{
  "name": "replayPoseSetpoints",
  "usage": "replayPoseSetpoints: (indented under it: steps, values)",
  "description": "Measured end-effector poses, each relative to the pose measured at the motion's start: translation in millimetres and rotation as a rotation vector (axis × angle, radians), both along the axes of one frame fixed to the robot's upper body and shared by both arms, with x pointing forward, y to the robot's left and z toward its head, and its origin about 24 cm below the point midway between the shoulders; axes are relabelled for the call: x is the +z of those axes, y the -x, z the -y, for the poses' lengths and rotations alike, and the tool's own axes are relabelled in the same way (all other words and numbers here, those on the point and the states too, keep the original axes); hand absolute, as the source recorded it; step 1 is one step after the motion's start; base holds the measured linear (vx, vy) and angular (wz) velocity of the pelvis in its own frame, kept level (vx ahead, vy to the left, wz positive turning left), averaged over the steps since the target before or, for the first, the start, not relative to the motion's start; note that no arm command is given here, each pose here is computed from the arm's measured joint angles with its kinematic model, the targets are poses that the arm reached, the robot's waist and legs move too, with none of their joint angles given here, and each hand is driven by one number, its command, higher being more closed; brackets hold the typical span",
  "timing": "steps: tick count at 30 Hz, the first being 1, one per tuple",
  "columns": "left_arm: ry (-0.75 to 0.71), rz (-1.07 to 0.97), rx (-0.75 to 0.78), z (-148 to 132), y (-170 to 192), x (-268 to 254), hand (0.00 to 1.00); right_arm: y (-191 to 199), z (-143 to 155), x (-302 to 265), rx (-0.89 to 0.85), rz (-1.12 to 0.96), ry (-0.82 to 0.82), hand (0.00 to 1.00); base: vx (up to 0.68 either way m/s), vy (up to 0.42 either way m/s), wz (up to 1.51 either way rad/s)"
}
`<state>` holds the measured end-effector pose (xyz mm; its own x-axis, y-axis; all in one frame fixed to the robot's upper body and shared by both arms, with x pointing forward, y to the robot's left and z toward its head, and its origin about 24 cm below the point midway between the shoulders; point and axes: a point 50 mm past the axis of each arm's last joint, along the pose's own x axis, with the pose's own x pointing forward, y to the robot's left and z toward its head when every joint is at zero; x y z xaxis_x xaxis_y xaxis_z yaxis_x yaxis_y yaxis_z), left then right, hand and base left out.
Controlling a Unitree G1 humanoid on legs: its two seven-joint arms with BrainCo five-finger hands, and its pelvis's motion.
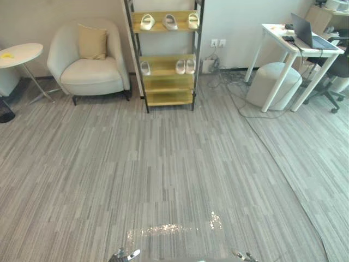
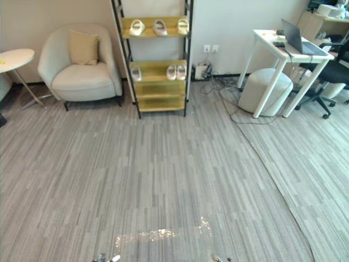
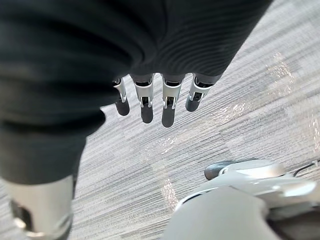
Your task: Organize the slippers on the shoe rack
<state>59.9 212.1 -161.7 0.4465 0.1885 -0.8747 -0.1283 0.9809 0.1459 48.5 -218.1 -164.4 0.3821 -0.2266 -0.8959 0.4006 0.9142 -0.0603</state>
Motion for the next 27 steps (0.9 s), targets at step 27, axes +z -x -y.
replayPoseSetpoints:
  steps: [27]
  values:
    - [-0.028, 0.073, -0.060, -1.9, -34.8, 6.2, 0.00, -58.2, -27.8, 6.5, 0.119, 0.133, -0.023, 0.00, 0.01, -0.006, 0.03]
